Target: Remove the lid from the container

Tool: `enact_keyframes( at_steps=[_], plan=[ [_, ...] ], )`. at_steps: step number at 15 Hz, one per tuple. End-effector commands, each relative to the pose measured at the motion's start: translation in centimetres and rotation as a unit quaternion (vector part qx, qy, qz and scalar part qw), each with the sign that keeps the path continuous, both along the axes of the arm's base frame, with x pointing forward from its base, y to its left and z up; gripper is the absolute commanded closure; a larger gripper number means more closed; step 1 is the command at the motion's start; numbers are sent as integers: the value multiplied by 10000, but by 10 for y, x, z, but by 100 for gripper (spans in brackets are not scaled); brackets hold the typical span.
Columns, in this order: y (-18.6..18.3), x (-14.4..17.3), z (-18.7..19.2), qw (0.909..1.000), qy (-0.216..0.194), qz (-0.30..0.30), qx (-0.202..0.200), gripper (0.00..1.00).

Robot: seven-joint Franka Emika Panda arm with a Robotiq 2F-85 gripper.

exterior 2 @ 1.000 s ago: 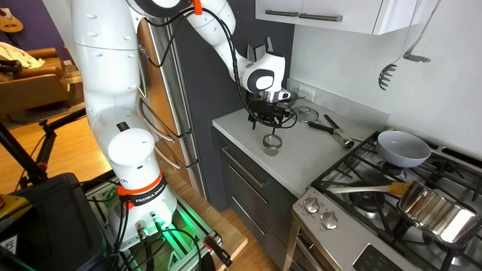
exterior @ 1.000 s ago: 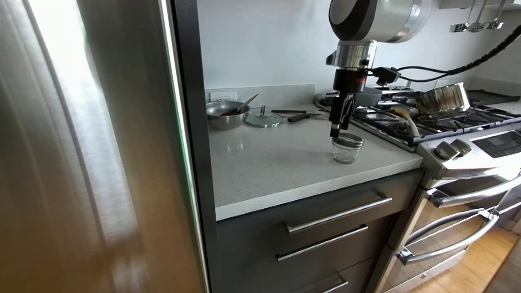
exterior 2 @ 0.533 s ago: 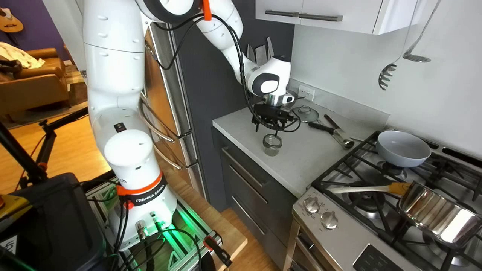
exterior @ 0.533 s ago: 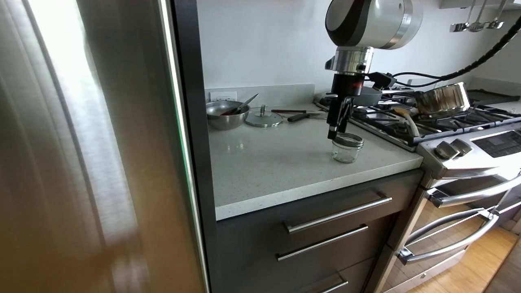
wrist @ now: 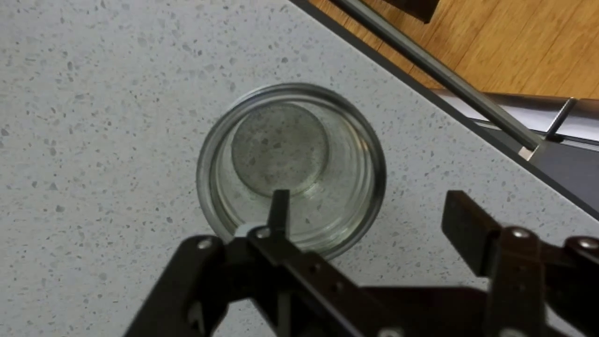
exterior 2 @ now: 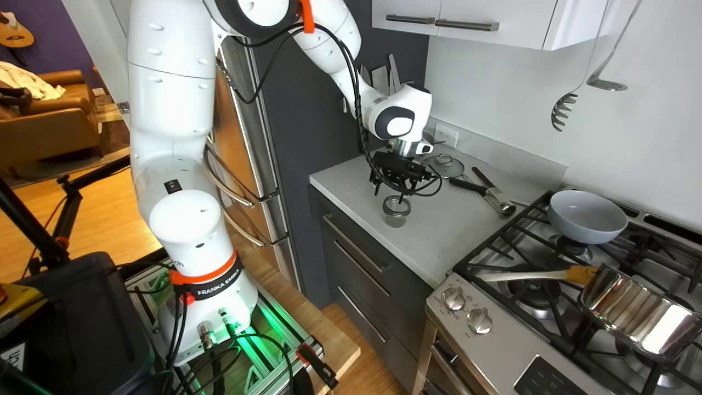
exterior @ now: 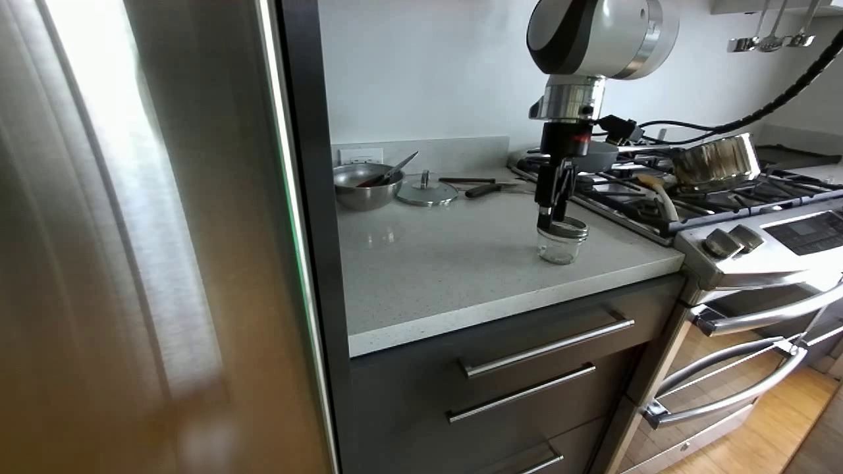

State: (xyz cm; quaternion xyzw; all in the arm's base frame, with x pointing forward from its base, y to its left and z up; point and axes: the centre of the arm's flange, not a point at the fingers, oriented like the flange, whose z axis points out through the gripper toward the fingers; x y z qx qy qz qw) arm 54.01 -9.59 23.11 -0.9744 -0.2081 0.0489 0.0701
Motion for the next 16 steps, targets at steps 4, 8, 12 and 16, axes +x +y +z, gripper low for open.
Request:
enact_keyframes(
  at_steps=[4, 8, 12, 16],
  plan=[
    [-2, 10, -4, 9996, 223, -27, 139, 38],
    [-3, 11, -5, 9995, 280, -33, 141, 63],
    [-4, 13, -8, 9992, 363, -28, 164, 75],
    [-5, 13, -7, 9991, 396, -59, 122, 100]
  ],
)
